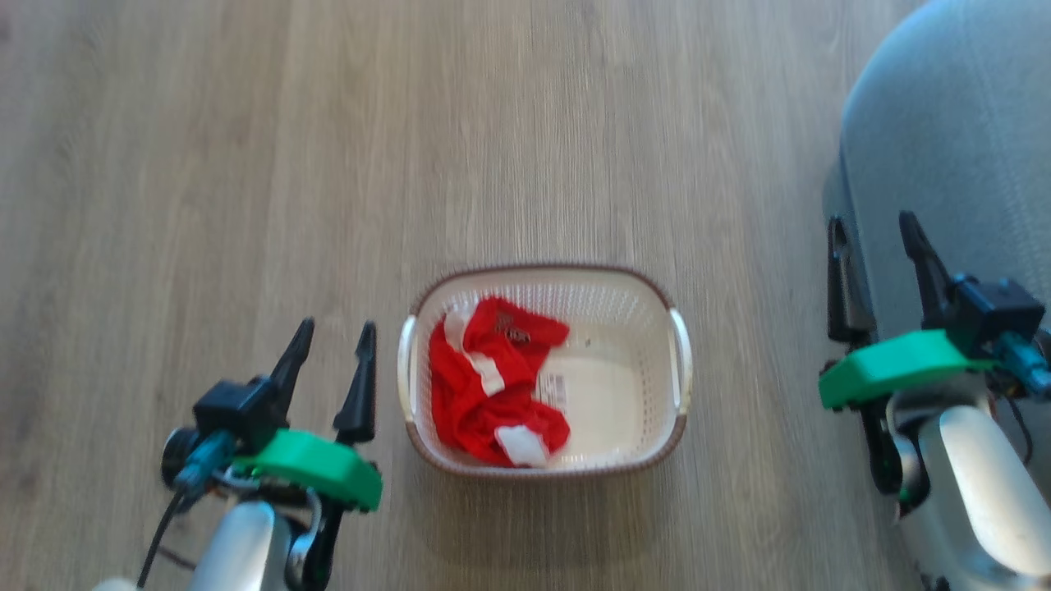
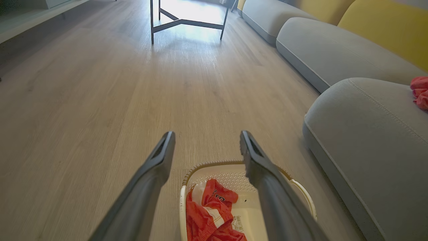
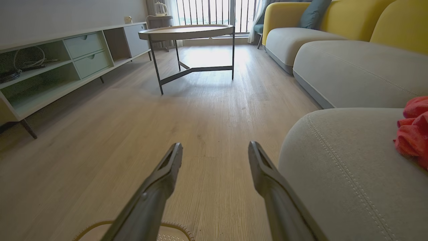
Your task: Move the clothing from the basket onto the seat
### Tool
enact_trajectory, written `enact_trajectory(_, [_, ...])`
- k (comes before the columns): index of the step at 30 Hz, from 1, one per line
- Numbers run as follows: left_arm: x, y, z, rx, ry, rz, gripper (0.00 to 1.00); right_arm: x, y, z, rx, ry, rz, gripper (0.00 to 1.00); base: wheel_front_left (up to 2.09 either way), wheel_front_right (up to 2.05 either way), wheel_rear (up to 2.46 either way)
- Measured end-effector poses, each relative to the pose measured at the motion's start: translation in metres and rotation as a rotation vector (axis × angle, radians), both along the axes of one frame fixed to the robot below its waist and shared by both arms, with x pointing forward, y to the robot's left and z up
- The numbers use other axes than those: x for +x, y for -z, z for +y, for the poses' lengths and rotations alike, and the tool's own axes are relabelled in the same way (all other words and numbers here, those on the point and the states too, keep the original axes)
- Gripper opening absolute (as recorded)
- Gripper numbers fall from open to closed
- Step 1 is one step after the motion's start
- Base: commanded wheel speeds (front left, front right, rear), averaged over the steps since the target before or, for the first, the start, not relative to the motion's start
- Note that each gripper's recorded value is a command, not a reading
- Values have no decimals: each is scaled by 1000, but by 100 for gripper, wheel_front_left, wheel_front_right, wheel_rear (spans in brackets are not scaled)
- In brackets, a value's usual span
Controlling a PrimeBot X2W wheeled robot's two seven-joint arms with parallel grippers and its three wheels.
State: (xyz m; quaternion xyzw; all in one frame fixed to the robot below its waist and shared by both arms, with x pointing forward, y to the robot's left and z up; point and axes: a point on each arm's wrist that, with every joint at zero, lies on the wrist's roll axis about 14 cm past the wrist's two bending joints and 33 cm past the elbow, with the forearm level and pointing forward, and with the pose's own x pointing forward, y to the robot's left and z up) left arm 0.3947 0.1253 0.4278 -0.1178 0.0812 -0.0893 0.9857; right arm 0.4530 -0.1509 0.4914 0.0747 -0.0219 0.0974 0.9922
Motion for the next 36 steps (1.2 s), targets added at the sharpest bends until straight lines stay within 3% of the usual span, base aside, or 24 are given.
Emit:
enact_trajectory(11, [50, 53, -67, -30, 203, 104, 100, 49, 38, 5, 6, -10, 43, 100, 0, 0, 0])
enact_trajectory(19, [79, 104, -119, 12, 398, 165, 100, 77, 78, 7, -4, -23, 89, 100, 0, 0, 0])
enact_trajectory(26, [74, 164, -145, 76, 546, 273, 100, 92, 110, 11, -10, -32, 124, 100, 0, 0, 0])
enact_trajectory(36, [54, 245, -163, 256, 797, 399, 100, 92, 157, 2, -29, -11, 205, 100, 0, 0, 0])
